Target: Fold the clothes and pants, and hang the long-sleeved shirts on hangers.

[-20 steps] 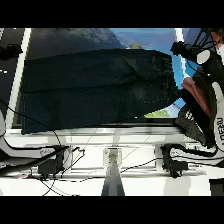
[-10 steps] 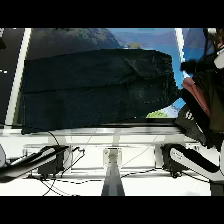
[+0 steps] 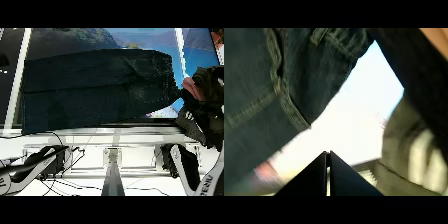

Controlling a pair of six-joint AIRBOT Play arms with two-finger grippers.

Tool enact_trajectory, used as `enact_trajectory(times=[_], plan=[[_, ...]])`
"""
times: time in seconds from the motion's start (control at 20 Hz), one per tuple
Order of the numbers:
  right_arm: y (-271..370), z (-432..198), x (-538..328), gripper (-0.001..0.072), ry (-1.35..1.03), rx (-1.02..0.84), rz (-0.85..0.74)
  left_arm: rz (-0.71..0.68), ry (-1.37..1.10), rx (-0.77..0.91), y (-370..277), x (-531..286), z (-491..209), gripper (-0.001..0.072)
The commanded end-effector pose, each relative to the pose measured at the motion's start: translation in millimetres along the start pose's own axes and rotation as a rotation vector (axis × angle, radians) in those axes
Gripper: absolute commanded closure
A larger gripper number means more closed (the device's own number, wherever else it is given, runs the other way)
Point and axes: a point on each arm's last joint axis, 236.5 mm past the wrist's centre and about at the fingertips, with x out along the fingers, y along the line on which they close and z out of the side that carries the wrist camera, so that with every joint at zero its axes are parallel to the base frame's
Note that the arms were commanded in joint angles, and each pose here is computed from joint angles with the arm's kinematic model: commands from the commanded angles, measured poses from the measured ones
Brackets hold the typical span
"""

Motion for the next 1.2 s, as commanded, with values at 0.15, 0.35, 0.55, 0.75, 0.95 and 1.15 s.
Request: enact_trajectory(times=[0.15,0.35,0.55,0.75,0.95,1.15], plan=[[-32,12,30,0.0149,-0.211,0.633,0.041,-0.043,0.155,0.014,-13,43,-48,0.0003],[-43,-8,60,0.0082,-0.098,0.718,0.017,-0.017,0.232,0.032,-4,58,-65,0.0137],[-22,-19,85,0.0085,-0.007,0.649,0.092,0.010,0.293,-0.010,16,64,-82,0.0300],[-2,-5,97,0.0161,-0.053,0.555,0.104,0.065,0.345,-0.113,55,57,-104,0.0297],[14,17,96,0.0163,-0.120,0.459,0.107,0.123,0.425,-0.246,97,43,-140,0.0298],[10,33,94,0.0382,-0.185,0.434,0.085,0.114,0.470,-0.427,117,36,-176,0.0297]])
